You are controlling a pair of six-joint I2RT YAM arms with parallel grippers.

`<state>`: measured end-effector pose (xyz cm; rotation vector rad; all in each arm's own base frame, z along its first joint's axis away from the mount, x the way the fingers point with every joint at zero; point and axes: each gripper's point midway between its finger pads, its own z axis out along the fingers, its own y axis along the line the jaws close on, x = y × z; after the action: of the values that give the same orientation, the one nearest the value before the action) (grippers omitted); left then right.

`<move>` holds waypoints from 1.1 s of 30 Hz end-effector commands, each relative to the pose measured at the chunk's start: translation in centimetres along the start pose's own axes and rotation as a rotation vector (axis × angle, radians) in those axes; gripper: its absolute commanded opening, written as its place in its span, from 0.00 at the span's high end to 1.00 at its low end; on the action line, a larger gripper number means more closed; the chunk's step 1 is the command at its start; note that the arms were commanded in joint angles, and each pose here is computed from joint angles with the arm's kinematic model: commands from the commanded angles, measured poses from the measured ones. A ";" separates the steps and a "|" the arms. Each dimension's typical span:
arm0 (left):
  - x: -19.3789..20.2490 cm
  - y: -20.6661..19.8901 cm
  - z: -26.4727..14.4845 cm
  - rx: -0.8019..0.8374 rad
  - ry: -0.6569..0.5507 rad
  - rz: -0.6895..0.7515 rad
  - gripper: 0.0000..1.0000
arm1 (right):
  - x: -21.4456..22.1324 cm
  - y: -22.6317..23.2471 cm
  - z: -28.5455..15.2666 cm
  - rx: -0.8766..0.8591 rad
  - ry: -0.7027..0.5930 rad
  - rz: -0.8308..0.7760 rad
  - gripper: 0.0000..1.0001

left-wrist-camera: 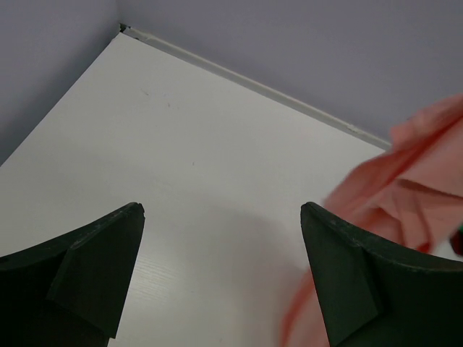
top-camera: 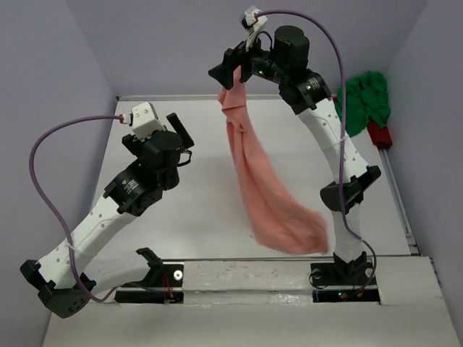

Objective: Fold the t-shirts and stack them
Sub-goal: Move the tshirt to the center of the board, then flatten out the tshirt

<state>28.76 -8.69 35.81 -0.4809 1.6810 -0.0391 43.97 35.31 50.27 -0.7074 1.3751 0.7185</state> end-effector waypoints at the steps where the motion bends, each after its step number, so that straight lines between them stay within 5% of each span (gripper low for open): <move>1: -2.0 -0.2 -0.8 -0.039 -0.052 -0.058 0.01 | -11.0 3.5 -6.8 -0.059 -0.217 -0.011 0.00; 10: -0.9 -3.7 -0.2 -0.001 -0.034 -0.004 0.01 | -11.5 -0.6 -12.2 0.199 -0.155 -0.128 0.00; 14: 0.9 -5.1 0.3 0.027 0.015 0.049 0.01 | -3.5 -6.6 -10.5 0.432 0.060 -0.161 0.08; 19: 5.2 -5.2 1.0 0.011 0.129 0.183 0.01 | 7.2 -5.7 -9.0 0.378 0.256 0.022 0.02; 25: 13.4 -4.3 2.0 -0.137 0.346 0.323 0.01 | 10.9 -6.1 -10.7 0.452 0.310 0.078 0.02; 29: 17.9 -3.8 1.2 -0.169 0.492 0.302 0.26 | 12.1 -7.4 -11.9 0.531 0.371 0.078 0.05; 33: 22.1 -3.3 -0.8 -0.167 0.646 0.266 0.31 | 12.2 -9.0 -12.8 0.602 0.382 0.114 0.05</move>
<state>30.39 -18.95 18.19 -0.2681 2.2553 0.2422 43.83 23.05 31.29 -0.4505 1.9979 0.2555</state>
